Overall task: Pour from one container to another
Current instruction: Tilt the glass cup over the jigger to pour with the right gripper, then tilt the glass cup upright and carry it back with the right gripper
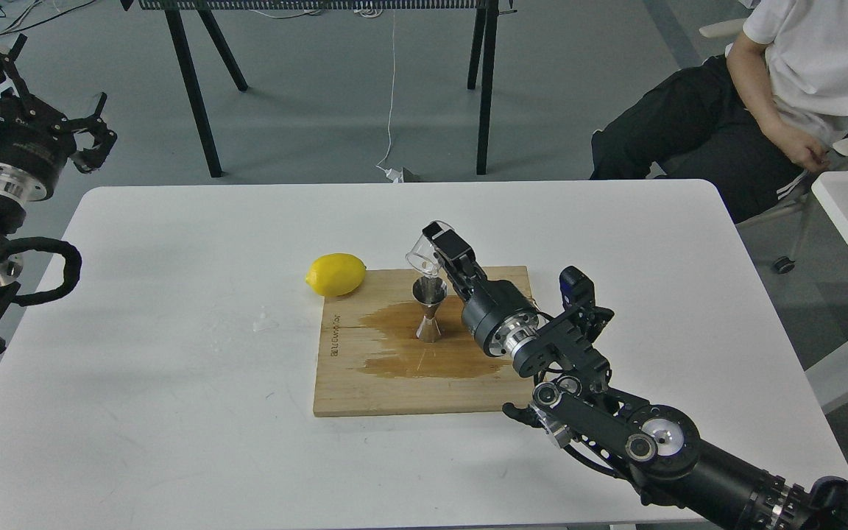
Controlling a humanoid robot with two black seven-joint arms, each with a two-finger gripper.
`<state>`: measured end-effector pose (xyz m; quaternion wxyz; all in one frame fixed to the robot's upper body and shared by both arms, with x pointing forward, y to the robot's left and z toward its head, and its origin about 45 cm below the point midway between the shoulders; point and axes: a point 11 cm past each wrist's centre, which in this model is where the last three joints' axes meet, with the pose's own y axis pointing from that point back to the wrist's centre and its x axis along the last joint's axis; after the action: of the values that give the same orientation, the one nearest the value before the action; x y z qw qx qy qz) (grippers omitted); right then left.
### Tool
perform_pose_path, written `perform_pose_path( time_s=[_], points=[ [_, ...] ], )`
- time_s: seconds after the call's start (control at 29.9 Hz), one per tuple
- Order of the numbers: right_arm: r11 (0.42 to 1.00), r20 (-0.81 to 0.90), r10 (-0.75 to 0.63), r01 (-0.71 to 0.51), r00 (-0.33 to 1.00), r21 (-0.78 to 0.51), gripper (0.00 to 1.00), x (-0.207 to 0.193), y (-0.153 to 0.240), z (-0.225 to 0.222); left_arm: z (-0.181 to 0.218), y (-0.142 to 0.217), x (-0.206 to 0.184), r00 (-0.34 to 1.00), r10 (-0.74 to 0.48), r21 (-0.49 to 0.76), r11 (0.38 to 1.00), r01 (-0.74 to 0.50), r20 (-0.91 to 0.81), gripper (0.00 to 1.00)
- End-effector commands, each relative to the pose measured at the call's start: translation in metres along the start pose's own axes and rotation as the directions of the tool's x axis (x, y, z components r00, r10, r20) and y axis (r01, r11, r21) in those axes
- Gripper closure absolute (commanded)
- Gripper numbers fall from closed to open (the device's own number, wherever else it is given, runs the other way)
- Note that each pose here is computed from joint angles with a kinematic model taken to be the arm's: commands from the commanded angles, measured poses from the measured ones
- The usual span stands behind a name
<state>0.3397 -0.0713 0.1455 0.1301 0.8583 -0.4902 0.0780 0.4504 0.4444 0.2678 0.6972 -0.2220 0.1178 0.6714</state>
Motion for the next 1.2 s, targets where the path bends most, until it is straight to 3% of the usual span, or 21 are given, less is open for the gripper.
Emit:
perform_pose_path(
  time_s=[0.0,0.27,0.67,0.94,1.17],
  points=[
    [1.000,-0.033,-0.018,0.018,0.999,0.006,0.58,-0.008,0.002,0.002,-0.001,0.001,0.001,1.000,0.000,0.001,1.000,0.000,-0.001,0.00],
    [0.999,-0.182,-0.020,0.025,0.983,0.028,0.58,-0.008,0.001,0.011,-0.001,0.001,0.002,1.000,-0.001,0.000,1.000,0.001,-0.002,0.00],
    [0.999,-0.140,0.013,-0.009,0.990,0.031,0.58,0.005,0.000,0.004,0.000,0.001,0.002,1.000,-0.001,-0.011,1.000,0.001,-0.002,0.00],
    [0.998,0.272,0.067,-0.060,0.960,-0.034,0.59,0.051,0.006,-0.026,0.001,0.001,0.003,1.000,0.001,-0.011,1.000,-0.001,-0.001,0.00],
    [0.990,0.631,0.140,-0.097,0.763,-0.103,0.59,0.104,0.020,-0.024,0.000,0.001,0.002,1.000,0.000,-0.011,1.000,0.000,-0.003,0.00]
  ],
)
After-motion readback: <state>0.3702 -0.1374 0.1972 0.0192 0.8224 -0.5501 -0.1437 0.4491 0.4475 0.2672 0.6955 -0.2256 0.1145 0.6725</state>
